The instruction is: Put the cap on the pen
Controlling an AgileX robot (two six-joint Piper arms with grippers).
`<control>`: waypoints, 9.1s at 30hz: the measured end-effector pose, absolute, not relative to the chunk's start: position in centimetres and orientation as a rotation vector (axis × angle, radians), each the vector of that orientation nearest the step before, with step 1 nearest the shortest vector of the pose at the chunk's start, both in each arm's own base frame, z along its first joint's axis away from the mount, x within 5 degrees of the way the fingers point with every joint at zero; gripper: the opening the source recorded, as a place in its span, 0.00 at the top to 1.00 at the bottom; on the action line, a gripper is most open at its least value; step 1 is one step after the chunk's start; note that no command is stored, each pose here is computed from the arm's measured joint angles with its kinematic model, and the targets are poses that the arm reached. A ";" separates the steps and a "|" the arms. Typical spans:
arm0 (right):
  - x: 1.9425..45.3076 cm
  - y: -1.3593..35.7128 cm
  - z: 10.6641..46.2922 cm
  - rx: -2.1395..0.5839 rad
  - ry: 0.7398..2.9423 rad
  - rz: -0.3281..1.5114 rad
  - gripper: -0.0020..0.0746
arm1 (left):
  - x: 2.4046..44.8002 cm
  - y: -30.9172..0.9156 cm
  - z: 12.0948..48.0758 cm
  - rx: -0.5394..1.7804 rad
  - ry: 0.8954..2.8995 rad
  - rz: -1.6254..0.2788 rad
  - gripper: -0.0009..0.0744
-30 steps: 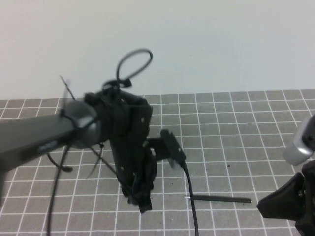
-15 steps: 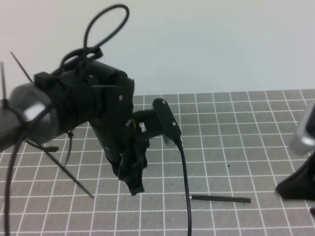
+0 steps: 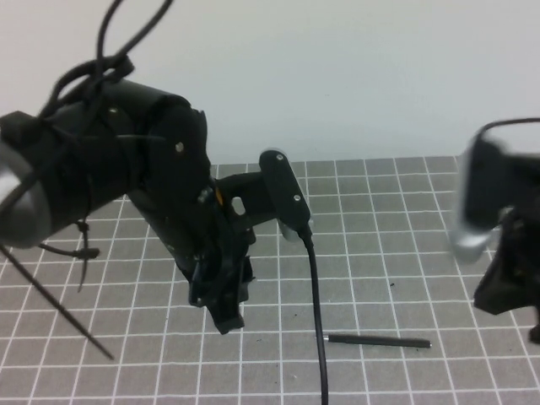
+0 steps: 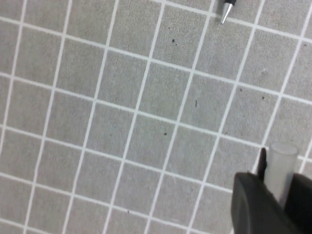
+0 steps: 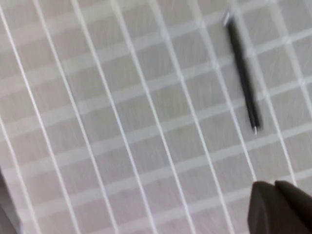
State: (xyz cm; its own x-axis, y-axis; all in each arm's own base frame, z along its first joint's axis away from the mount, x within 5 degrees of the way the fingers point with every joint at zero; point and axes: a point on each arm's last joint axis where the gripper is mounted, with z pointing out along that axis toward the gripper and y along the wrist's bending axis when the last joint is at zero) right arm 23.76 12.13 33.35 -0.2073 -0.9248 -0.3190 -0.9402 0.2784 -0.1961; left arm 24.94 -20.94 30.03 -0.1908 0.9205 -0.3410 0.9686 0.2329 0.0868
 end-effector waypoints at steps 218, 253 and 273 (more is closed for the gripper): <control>17.8 22.0 30.7 -1.926 0.452 -0.873 0.89 | 25.2 -21.6 35.1 1.500 2.275 -0.829 0.88; 18.9 18.8 32.6 -1.836 0.603 -0.963 0.90 | 23.7 -19.1 38.9 1.373 2.210 -0.566 0.70; 21.8 19.6 24.9 -0.886 2.043 0.010 0.90 | 23.4 -17.8 39.6 1.274 2.271 -0.443 0.99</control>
State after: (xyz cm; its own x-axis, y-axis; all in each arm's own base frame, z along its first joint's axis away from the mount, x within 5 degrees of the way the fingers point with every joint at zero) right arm 21.83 19.58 24.89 -0.3555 -0.5841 -0.7297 -0.5909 0.7453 -0.3088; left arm 23.44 -17.76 39.63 -0.4405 0.6981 -0.5645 0.8591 0.5102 -0.0394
